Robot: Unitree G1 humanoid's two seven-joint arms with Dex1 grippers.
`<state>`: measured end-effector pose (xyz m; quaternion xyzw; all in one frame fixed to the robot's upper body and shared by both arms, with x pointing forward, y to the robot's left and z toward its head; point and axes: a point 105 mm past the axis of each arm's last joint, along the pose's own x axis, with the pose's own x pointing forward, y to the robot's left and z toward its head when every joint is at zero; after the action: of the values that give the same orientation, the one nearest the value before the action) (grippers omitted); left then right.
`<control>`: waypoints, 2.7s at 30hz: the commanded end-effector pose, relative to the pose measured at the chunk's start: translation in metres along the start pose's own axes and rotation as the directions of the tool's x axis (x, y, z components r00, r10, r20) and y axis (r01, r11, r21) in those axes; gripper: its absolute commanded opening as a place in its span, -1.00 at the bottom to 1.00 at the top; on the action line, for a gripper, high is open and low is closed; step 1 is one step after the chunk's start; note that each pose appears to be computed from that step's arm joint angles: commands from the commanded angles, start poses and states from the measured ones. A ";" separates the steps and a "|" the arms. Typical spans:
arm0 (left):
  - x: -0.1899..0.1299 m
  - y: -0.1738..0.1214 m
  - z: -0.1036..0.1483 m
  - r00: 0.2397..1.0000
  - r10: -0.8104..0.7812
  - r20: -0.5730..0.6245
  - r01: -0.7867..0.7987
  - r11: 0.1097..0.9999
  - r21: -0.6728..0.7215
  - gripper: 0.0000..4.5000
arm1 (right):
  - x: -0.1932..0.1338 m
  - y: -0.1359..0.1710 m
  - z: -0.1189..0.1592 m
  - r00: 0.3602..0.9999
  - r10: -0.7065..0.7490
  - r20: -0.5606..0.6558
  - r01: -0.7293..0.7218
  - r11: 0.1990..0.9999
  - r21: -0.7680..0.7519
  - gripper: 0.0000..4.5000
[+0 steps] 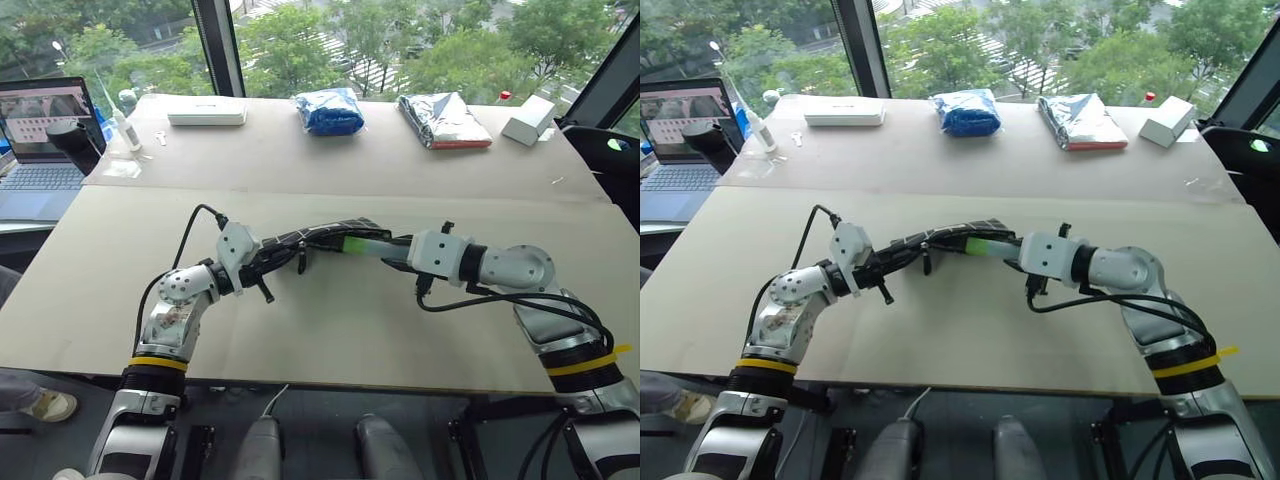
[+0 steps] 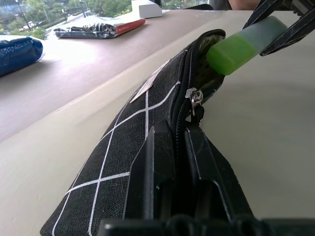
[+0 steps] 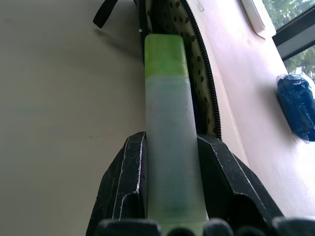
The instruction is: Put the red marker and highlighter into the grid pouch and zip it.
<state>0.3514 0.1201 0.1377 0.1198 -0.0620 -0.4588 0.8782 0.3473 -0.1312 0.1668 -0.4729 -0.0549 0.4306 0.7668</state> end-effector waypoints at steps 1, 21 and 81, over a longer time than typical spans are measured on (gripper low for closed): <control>0.007 -0.003 0.011 0.999 -0.036 0.024 0.034 0.998 0.049 -1.00 | 0.004 -0.017 0.009 0.999 -0.049 0.016 0.050 0.996 -0.078 -0.53; 0.005 -0.006 0.009 0.999 -0.046 0.015 0.045 0.998 0.054 -1.00 | 0.086 0.006 0.059 0.980 0.124 0.155 -0.070 0.947 -0.314 -0.53; 0.011 -0.010 0.009 0.999 -0.032 0.027 0.032 0.999 0.011 -1.00 | 0.093 0.047 0.066 0.972 -0.047 0.232 -0.151 0.632 0.760 -0.37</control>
<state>0.3482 0.1060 0.1325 0.1173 -0.0524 -0.4737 0.8713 0.3445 -0.0101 0.1204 -0.0414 0.0955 0.4826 0.8696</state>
